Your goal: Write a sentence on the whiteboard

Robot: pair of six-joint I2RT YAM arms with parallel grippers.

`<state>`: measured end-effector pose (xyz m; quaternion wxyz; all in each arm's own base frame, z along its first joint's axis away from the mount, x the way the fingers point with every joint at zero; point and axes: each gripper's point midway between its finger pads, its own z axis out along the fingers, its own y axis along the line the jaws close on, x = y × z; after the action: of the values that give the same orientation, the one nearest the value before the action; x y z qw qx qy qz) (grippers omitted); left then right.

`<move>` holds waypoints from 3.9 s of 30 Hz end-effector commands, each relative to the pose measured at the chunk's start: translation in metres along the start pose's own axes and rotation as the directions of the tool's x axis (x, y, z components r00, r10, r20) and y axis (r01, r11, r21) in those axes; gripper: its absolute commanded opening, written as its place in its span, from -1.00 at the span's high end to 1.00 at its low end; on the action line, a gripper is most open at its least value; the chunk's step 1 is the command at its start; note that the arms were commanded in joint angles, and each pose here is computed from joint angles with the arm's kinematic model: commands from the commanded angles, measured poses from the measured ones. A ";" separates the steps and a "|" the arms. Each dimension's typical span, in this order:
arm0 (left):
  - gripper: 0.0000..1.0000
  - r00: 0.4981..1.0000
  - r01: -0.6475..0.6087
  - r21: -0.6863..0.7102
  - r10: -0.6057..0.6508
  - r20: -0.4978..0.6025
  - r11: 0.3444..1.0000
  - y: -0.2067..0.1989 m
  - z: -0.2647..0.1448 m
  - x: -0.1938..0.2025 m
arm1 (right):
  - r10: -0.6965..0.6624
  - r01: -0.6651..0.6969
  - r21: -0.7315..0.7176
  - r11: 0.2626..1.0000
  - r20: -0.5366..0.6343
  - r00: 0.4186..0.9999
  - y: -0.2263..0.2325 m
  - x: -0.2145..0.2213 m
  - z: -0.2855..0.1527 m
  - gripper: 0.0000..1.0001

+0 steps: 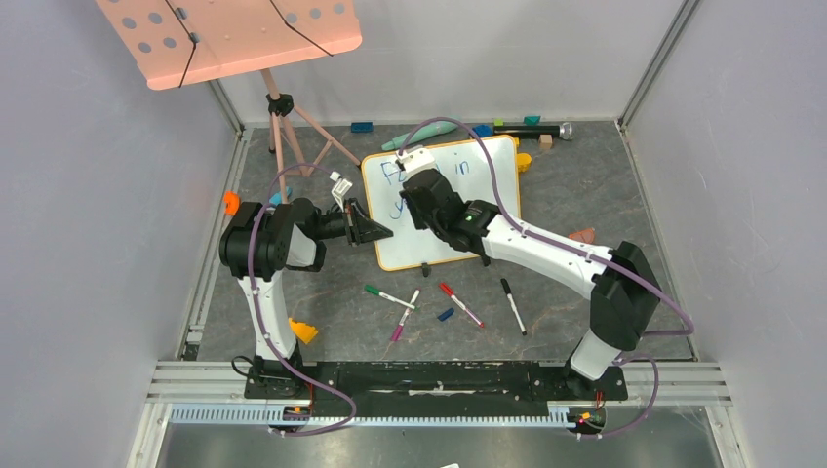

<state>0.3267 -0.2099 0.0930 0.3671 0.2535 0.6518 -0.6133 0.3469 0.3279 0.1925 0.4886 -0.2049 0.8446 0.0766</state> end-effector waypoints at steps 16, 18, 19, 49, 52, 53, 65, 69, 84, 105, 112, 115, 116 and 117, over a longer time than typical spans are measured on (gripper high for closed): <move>0.96 0.977 -0.210 0.072 0.211 -0.014 0.975 -0.013 0.002 -0.005 | 0.118 -0.105 -0.069 0.992 0.225 0.967 -0.021 -0.047 -0.057 1.00; 0.96 0.977 -0.210 0.072 0.212 -0.015 0.975 -0.013 0.002 -0.005 | 0.105 -0.098 -0.044 0.994 0.204 0.973 -0.024 -0.040 -0.054 1.00; 0.96 0.977 -0.209 0.072 0.211 -0.015 0.975 -0.013 0.002 -0.004 | 0.103 -0.098 -0.036 0.995 0.194 0.976 -0.025 -0.037 -0.051 1.00; 0.96 0.977 -0.210 0.072 0.212 -0.015 0.975 -0.013 0.002 -0.004 | 0.028 -0.033 0.045 0.998 0.099 0.995 -0.017 -0.027 -0.017 1.00; 0.96 0.977 -0.211 0.073 0.213 -0.015 0.975 -0.013 0.002 -0.004 | 0.023 -0.027 0.044 0.999 0.094 0.995 -0.016 -0.027 -0.015 1.00; 0.96 0.977 -0.212 0.072 0.213 -0.014 0.975 -0.013 0.002 -0.005 | 0.025 -0.030 0.044 0.999 0.093 0.995 -0.016 -0.027 -0.014 1.00; 0.96 0.977 -0.210 0.072 0.212 -0.015 0.975 -0.013 0.002 -0.005 | 0.021 -0.025 0.056 0.998 0.067 0.998 -0.017 -0.016 -0.008 1.00; 0.96 0.977 -0.209 0.072 0.211 -0.015 0.975 -0.013 0.002 -0.004 | 0.019 -0.022 0.063 0.998 0.051 0.999 -0.018 -0.008 -0.007 1.00; 0.96 0.977 -0.209 0.070 0.211 -0.014 0.975 -0.012 0.002 -0.005 | 0.024 -0.025 0.077 0.997 0.017 1.000 -0.026 0.017 -0.014 1.00; 0.96 0.977 -0.209 0.072 0.211 -0.015 0.975 -0.013 0.002 -0.004 | 0.025 -0.030 0.133 0.991 0.042 0.999 -0.046 -0.007 -0.013 1.00; 0.96 0.977 -0.209 0.072 0.211 -0.015 0.975 -0.013 0.002 -0.005 | 0.025 -0.031 0.126 0.992 0.048 0.999 -0.046 -0.015 -0.009 1.00; 0.96 0.978 -0.207 0.071 0.209 -0.014 0.976 -0.013 0.002 -0.004 | 0.025 -0.029 0.118 0.993 0.042 0.999 -0.044 -0.013 -0.009 1.00; 0.96 0.978 -0.209 0.070 0.210 -0.014 0.975 -0.013 0.002 -0.005 | 0.025 -0.029 0.114 0.993 0.037 0.999 -0.044 -0.011 -0.009 1.00; 0.96 0.978 -0.208 0.071 0.210 -0.014 0.975 -0.013 0.002 -0.004 | 0.027 -0.031 0.111 0.993 0.034 0.999 -0.043 -0.009 -0.009 1.00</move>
<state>0.3267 -0.2099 0.0930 0.3671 0.2535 0.6518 -0.6133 0.3551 0.2854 0.1969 0.5000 -0.1705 0.8483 0.0356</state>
